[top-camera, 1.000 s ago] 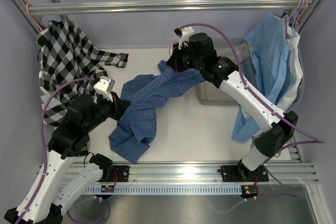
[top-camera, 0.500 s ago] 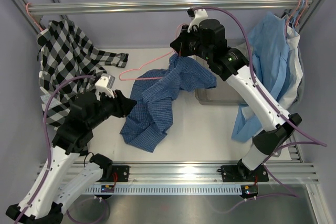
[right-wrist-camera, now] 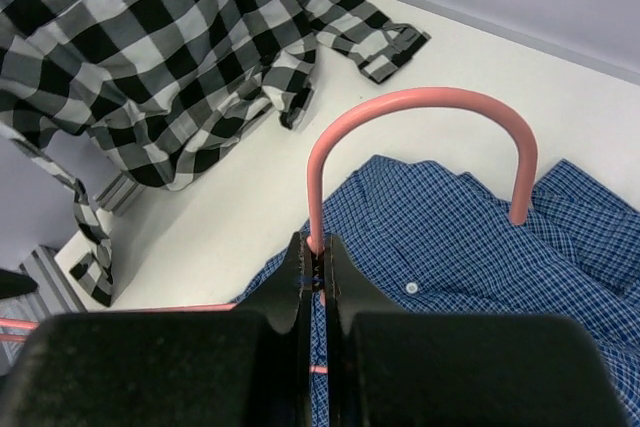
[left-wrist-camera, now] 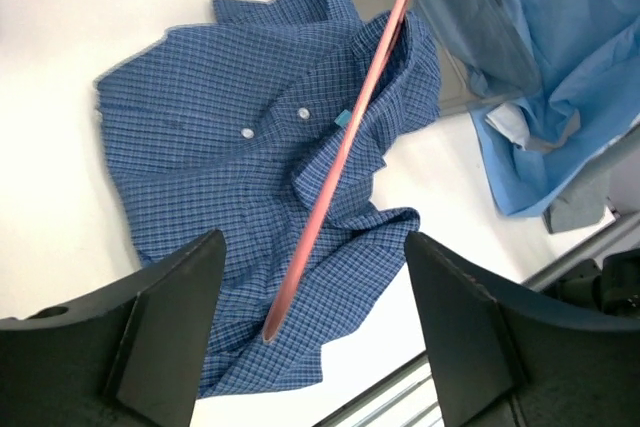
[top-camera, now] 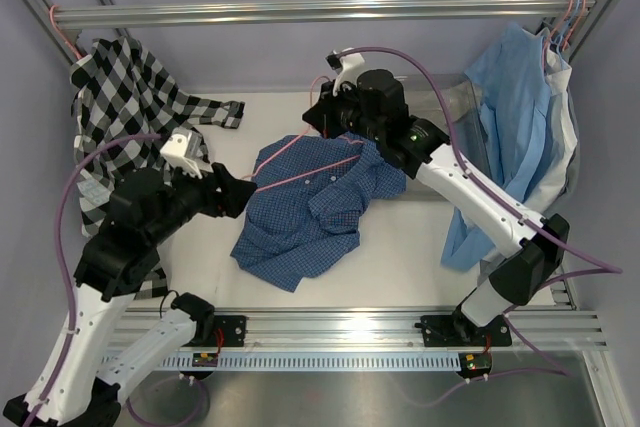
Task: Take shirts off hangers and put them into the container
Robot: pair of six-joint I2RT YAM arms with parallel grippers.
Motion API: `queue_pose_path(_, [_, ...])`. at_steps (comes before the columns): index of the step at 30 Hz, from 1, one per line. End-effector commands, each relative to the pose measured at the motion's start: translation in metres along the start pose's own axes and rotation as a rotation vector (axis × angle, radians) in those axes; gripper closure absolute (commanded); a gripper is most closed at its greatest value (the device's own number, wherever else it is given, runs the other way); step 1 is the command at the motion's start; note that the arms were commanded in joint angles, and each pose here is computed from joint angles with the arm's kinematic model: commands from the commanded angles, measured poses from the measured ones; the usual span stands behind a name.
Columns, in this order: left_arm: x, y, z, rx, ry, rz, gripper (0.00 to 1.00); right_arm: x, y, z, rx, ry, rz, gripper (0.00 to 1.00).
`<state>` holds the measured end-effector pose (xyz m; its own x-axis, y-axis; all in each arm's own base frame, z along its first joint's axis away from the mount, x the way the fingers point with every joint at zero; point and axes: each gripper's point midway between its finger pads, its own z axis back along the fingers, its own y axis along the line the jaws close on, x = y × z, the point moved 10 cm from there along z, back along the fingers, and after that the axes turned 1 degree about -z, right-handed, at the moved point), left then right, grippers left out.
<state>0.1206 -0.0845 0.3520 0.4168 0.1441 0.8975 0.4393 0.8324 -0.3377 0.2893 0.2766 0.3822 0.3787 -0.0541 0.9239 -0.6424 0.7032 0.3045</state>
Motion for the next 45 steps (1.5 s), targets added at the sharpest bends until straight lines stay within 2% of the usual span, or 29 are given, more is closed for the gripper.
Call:
queue_pose_path(1, [0.030, -0.004, 0.017, 0.052, -0.073, -0.081, 0.21, 0.003, 0.019, -0.006, 0.110, -0.049, 0.093, 1.00])
queue_pose_path(7, [0.030, -0.003, 0.005, 0.014, 0.032, -0.169, 0.20, -0.004, 0.035, -0.008, 0.178, -0.027, 0.139, 1.00])
queue_pose_path(11, [0.019, -0.002, -0.011, -0.042, 0.123, -0.160, 0.25, -0.002, 0.047, -0.009, 0.216, -0.032, 0.170, 1.00])
queue_pose_path(16, [0.006, -0.002, -0.022, -0.091, 0.208, -0.133, 0.43, 0.002, 0.051, -0.010, 0.218, -0.041, 0.177, 1.00])
queue_pose_path(21, [-0.005, 0.000, -0.019, -0.097, 0.249, -0.131, 0.48, 0.007, 0.051, -0.009, 0.203, -0.056, 0.184, 1.00])
queue_pose_path(24, [-0.011, 0.002, -0.018, -0.094, 0.262, -0.128, 0.65, 0.010, 0.052, -0.009, 0.203, -0.059, 0.181, 1.00])
queue_pose_path(25, [-0.011, 0.002, -0.017, -0.093, 0.260, -0.130, 0.80, 0.009, 0.052, -0.010, 0.205, -0.056, 0.183, 1.00])
queue_pose_path(27, [-0.011, 0.003, -0.016, -0.084, 0.250, -0.136, 0.91, 0.009, 0.052, -0.010, 0.208, -0.053, 0.180, 1.00])
queue_pose_path(29, [-0.010, 0.004, -0.014, -0.074, 0.234, -0.147, 1.00, 0.009, 0.052, -0.009, 0.209, -0.046, 0.175, 1.00])
queue_pose_path(31, [-0.006, 0.004, -0.010, -0.050, 0.203, -0.158, 1.00, 0.006, 0.052, -0.007, 0.213, -0.034, 0.171, 0.98])
queue_pose_path(32, [-0.005, 0.004, -0.008, -0.044, 0.191, -0.162, 1.00, 0.006, 0.053, -0.006, 0.217, -0.029, 0.164, 0.93])
queue_pose_path(33, [-0.003, 0.006, -0.007, -0.019, 0.178, -0.168, 1.00, 0.005, 0.053, -0.004, 0.217, -0.024, 0.162, 0.76])
queue_pose_path(35, [0.000, 0.006, -0.002, 0.005, 0.151, -0.175, 1.00, 0.005, 0.054, 0.003, 0.223, -0.009, 0.153, 0.55])
queue_pose_path(36, [0.001, 0.008, 0.000, 0.035, 0.141, -0.176, 1.00, 0.005, 0.053, 0.007, 0.219, -0.004, 0.151, 0.36])
queue_pose_path(40, [0.004, 0.011, 0.009, 0.107, 0.106, -0.164, 1.00, 0.007, 0.048, 0.034, 0.156, 0.007, 0.149, 0.02])
queue_pose_path(45, [0.020, 0.019, 0.021, 0.286, 0.017, -0.157, 1.00, 0.004, 0.039, 0.066, 0.068, 0.035, 0.174, 0.01])
